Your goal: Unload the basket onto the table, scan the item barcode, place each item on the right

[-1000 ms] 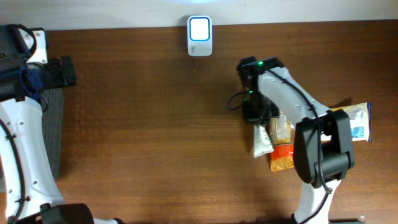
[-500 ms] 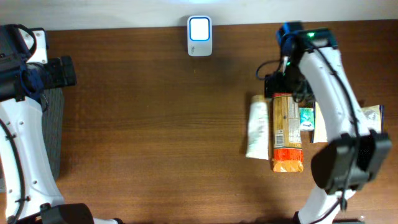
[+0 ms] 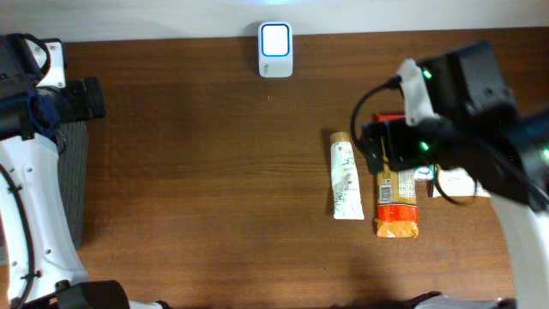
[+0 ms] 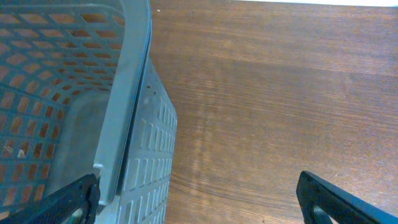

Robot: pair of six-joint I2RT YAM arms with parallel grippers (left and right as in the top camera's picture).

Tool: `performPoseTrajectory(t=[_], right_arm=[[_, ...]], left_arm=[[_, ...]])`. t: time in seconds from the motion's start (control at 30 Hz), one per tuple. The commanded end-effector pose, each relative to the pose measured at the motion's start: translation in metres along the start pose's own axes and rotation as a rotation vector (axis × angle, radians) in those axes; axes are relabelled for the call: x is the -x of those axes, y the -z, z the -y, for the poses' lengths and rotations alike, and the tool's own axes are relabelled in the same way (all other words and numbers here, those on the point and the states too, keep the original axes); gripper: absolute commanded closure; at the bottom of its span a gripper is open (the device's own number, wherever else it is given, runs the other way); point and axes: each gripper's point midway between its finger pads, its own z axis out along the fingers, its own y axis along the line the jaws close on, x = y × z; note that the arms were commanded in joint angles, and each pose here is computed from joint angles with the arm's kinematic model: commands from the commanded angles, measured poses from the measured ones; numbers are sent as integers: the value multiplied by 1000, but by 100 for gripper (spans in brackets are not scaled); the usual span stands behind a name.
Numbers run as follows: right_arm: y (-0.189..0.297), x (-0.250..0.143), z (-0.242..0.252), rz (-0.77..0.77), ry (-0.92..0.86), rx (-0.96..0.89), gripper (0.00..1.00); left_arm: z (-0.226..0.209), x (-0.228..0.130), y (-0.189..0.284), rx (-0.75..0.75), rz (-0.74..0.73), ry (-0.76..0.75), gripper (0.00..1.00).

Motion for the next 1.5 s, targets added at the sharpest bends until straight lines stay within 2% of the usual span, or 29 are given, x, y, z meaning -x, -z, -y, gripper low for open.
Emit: performPoseTrajectory(t=[0.0, 0.1, 0.2, 0.3, 0.37, 0.43, 0.57, 0.73, 0.8, 0.97, 1.17, 1.47], right_arm=[[27, -7, 1, 76, 10, 2, 1], [41, -11, 8, 124, 3, -28, 1], [61, -17, 21, 198, -110, -76, 1], [86, -1, 42, 390, -160, -126, 1], [95, 12, 37, 543, 21, -84, 1], [92, 6, 46, 670, 29, -110, 1], [46, -20, 68, 867, 3, -169, 1], [-45, -66, 69, 1060, 59, -120, 1], [-74, -79, 72, 1127, 26, -91, 1], [-113, -99, 76, 1133, 30, -88, 1], [-155, -119, 79, 990, 7, -77, 1], [-158, -121, 80, 976, 4, -78, 1]], left_arm=[[2, 3, 1, -2, 8, 5, 1], [2, 3, 1, -2, 8, 5, 1], [2, 3, 1, -3, 8, 5, 1], [2, 3, 1, -3, 8, 5, 1], [2, 3, 1, -3, 8, 5, 1], [2, 3, 1, -2, 8, 5, 1], [2, 3, 1, -3, 8, 5, 1], [2, 3, 1, -2, 8, 5, 1], [2, 3, 1, -3, 8, 5, 1], [2, 3, 1, -3, 8, 5, 1], [2, 3, 1, -3, 8, 5, 1], [2, 3, 1, -3, 8, 5, 1]])
